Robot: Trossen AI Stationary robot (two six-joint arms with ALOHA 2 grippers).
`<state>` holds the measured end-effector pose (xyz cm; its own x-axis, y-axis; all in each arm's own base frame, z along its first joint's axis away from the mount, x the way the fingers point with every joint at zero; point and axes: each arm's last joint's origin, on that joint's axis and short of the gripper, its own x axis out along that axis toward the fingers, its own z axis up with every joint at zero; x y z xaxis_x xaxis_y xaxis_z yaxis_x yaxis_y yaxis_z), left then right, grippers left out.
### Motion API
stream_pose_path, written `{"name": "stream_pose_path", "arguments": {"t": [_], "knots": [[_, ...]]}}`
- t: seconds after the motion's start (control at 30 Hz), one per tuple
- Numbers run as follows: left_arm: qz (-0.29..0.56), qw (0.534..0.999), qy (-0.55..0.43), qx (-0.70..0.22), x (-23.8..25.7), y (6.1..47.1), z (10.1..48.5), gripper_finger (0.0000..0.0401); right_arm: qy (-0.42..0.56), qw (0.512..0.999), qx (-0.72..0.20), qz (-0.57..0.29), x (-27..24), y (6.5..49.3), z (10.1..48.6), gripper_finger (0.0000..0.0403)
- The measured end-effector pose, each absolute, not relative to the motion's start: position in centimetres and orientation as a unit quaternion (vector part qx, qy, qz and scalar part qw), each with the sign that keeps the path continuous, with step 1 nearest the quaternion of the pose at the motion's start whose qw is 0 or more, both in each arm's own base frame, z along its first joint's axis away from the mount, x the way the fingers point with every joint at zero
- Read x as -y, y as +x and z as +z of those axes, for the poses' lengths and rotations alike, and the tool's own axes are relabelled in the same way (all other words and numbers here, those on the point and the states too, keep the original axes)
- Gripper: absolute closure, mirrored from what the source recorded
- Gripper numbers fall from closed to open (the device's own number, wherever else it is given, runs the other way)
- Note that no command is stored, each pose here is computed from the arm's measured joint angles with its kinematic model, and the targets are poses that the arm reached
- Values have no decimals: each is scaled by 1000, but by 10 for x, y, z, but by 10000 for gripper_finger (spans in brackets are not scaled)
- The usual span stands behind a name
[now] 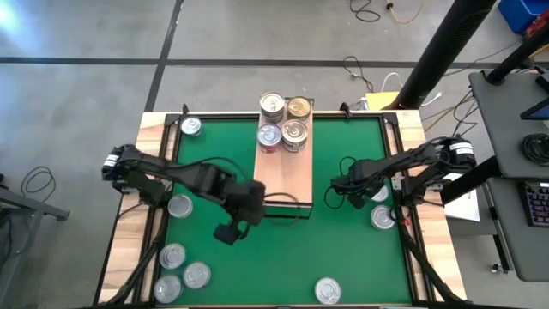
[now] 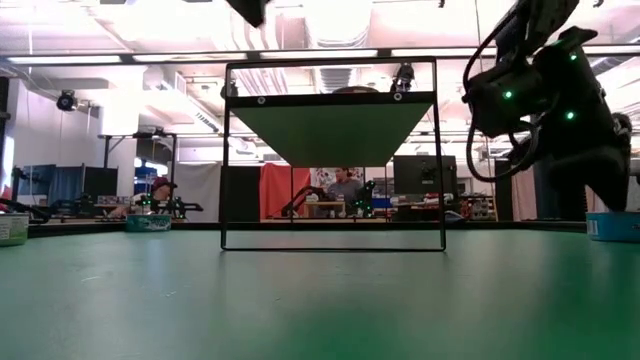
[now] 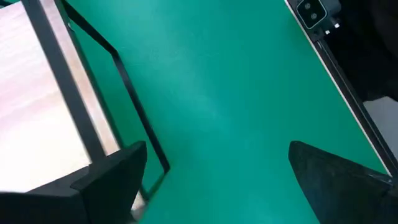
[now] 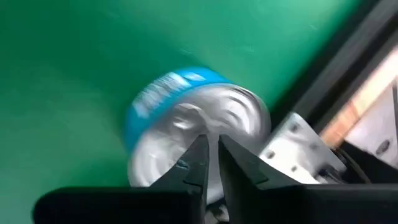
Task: Stack canned seafood by type on shelf
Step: Put the yellow blue tuna can on the shelf
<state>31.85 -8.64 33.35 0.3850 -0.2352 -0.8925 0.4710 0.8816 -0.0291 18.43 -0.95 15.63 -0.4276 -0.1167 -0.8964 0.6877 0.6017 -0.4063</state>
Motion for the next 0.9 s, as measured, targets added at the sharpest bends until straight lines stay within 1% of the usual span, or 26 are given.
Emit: {"name": "stream_pose_path", "arguments": {"t": [0.17,0.3,0.47,0.63,0.73,0.83,0.9], "knots": [[-192,846,101,-487,107,295,331,23,178,522,-741,-383,-10,194,146,393],[-192,861,77,-465,119,281,328,23,174,533,-724,-402,-34,196,145,394],[-211,873,86,-431,132,274,323,23,199,560,-682,-427,-73,193,148,394],[-233,879,103,-404,141,276,312,23,253,623,-635,-379,-127,202,155,394],[-238,880,109,-397,143,278,303,23,268,668,-598,-353,-158,210,158,394],[-240,892,104,-369,146,282,293,23,285,718,-547,-322,-190,228,157,394],[-245,902,99,-343,149,284,283,23,280,746,-518,-311,-207,240,152,394]]}}
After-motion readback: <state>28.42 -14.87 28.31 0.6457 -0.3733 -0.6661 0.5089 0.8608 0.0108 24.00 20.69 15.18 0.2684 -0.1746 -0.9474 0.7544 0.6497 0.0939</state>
